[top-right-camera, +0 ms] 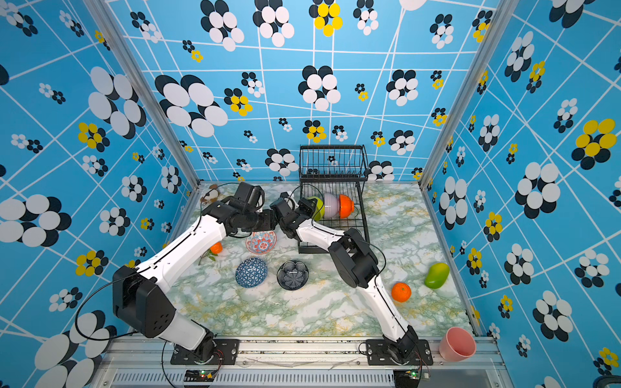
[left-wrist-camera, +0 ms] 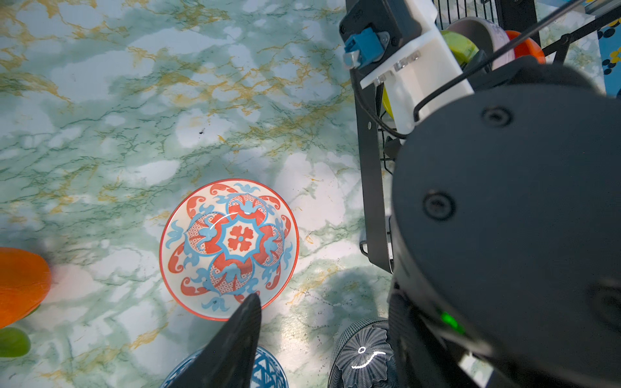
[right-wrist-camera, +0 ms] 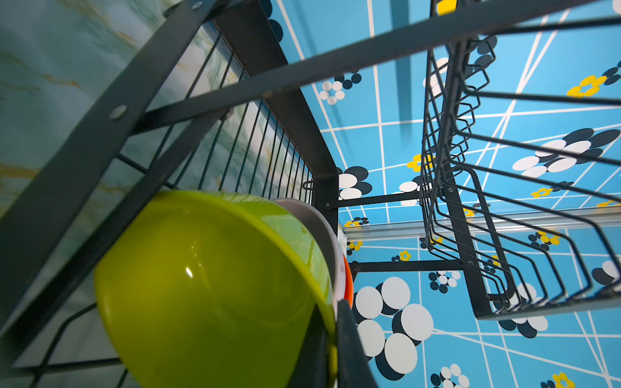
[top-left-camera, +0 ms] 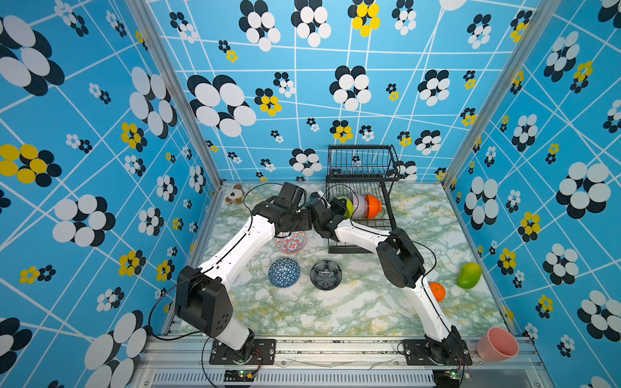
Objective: Load bowls into a dish rack
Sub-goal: Place the bowl in the dish rack.
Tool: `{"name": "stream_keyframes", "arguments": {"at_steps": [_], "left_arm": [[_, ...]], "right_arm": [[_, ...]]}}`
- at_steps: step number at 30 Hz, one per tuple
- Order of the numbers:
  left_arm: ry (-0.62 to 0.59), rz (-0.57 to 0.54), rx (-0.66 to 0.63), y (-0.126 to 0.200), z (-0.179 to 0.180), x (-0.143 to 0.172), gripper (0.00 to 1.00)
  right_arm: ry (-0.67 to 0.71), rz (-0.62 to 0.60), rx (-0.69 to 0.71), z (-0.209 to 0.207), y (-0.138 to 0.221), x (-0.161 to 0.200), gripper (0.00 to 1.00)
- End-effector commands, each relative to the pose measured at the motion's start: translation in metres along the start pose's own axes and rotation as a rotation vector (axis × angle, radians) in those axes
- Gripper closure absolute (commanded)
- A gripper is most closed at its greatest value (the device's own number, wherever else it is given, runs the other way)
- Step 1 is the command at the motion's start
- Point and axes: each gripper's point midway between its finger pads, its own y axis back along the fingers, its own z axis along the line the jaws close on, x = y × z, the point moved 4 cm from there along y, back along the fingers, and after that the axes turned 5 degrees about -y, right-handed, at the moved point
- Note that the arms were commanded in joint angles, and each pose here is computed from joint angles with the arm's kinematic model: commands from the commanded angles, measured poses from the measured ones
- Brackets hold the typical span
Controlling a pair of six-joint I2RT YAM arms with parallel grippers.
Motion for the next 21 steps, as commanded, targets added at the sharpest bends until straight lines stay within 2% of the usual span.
{"name": "stream_keyframes", "arguments": {"at_steps": [1,21], "left_arm": [[0.0,0.008,0.009,-0.001,0.0,0.003,0.37],[0.002,0.003,0.007,0.001,0.0,0.003,0.37]], "right_arm": [[-0.025,0.023,0.062,-0.003,-0.006,-0.003,1.0],[0.01,0.048,0.113,0.004,-0.02,-0.001,1.0]]}}
